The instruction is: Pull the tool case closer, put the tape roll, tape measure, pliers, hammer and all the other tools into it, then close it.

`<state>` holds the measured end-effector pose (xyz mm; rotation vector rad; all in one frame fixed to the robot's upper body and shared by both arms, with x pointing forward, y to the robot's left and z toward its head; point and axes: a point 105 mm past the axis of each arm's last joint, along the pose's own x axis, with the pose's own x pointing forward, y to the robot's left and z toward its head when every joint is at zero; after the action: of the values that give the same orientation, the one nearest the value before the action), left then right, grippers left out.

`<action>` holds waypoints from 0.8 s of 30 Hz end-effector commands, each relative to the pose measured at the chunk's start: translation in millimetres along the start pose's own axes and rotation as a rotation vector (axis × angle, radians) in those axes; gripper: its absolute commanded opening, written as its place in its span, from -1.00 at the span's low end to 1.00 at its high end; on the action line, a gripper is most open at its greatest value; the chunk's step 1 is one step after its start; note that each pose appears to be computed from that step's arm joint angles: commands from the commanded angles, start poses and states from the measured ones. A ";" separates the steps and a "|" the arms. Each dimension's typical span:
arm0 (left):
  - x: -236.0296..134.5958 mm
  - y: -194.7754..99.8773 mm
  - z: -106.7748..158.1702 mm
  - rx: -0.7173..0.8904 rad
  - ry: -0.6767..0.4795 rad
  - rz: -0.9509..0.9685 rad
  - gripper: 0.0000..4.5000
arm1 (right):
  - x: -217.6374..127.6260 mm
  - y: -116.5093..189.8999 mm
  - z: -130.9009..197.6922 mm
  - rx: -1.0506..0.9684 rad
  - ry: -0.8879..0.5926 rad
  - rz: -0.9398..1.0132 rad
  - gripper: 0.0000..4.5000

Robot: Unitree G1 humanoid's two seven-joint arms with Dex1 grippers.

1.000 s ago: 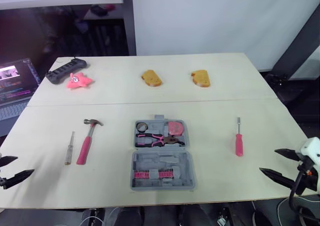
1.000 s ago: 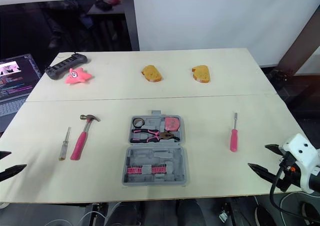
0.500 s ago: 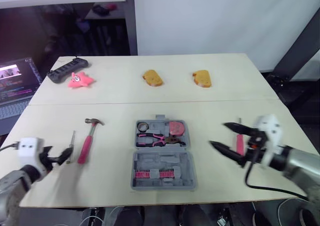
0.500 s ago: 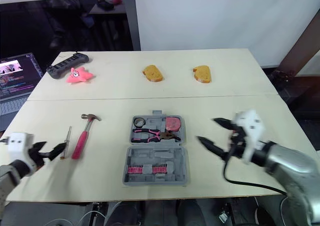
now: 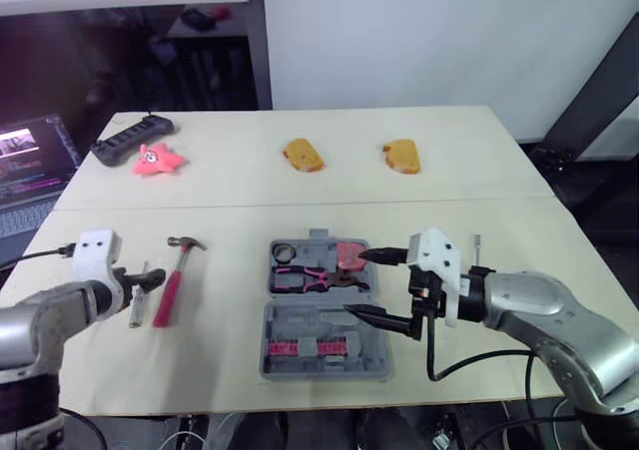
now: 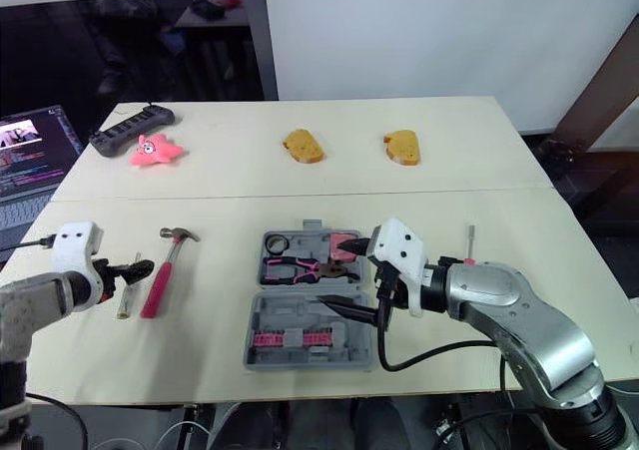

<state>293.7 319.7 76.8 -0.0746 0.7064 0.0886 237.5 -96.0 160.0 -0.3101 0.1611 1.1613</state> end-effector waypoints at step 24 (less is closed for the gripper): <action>23.4 5.9 -32.7 -0.109 0.220 0.073 0.59 | 0.7 4.8 -2.1 -0.007 0.015 -0.038 1.00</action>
<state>296.9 326.1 48.6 -0.1398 0.8757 0.1941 236.9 -96.7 149.5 -0.3032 0.1987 1.1143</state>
